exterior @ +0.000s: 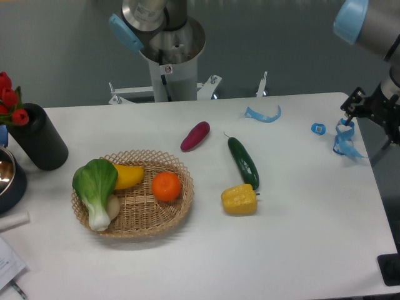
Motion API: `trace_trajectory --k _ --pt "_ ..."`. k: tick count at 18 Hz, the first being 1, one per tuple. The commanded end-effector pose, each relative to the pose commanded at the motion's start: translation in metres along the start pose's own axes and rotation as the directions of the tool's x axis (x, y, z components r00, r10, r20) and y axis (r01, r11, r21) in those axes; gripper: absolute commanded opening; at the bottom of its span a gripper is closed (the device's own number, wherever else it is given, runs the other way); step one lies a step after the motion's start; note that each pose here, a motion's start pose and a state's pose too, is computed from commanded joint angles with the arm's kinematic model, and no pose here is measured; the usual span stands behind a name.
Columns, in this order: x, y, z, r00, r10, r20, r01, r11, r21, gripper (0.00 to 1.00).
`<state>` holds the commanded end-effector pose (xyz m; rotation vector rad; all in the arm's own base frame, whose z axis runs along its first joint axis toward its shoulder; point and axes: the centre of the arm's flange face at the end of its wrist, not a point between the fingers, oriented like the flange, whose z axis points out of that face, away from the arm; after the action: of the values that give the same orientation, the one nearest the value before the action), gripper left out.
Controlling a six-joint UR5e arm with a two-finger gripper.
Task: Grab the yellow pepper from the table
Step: 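Move the gripper across the table toward the yellow bell pepper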
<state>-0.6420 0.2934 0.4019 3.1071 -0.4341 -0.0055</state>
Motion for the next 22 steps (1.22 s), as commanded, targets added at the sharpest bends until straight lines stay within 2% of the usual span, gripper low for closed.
trace_trajectory --k 6,11,13,16,18,21,22 --pt "0.003 -0.007 -0.002 1.000 0.008 0.002 -0.008 1.000 0.023 1.00" --pt "0.015 -0.039 0.011 0.999 0.028 -0.023 -0.026 0.997 0.076 1.00" --pt "0.025 -0.060 0.003 0.997 -0.068 -0.022 0.069 0.995 0.066 1.00" --pt "0.051 -0.097 0.013 0.980 -0.189 -0.061 0.193 0.979 0.067 1.00" --pt "0.065 -0.118 0.013 0.972 -0.226 -0.063 0.231 0.968 0.096 1.00" --pt "0.076 -0.141 0.013 0.937 -0.328 -0.119 0.345 0.923 0.173 1.00" --pt "0.082 -0.153 0.015 0.939 -0.320 -0.126 0.339 0.924 0.176 1.00"
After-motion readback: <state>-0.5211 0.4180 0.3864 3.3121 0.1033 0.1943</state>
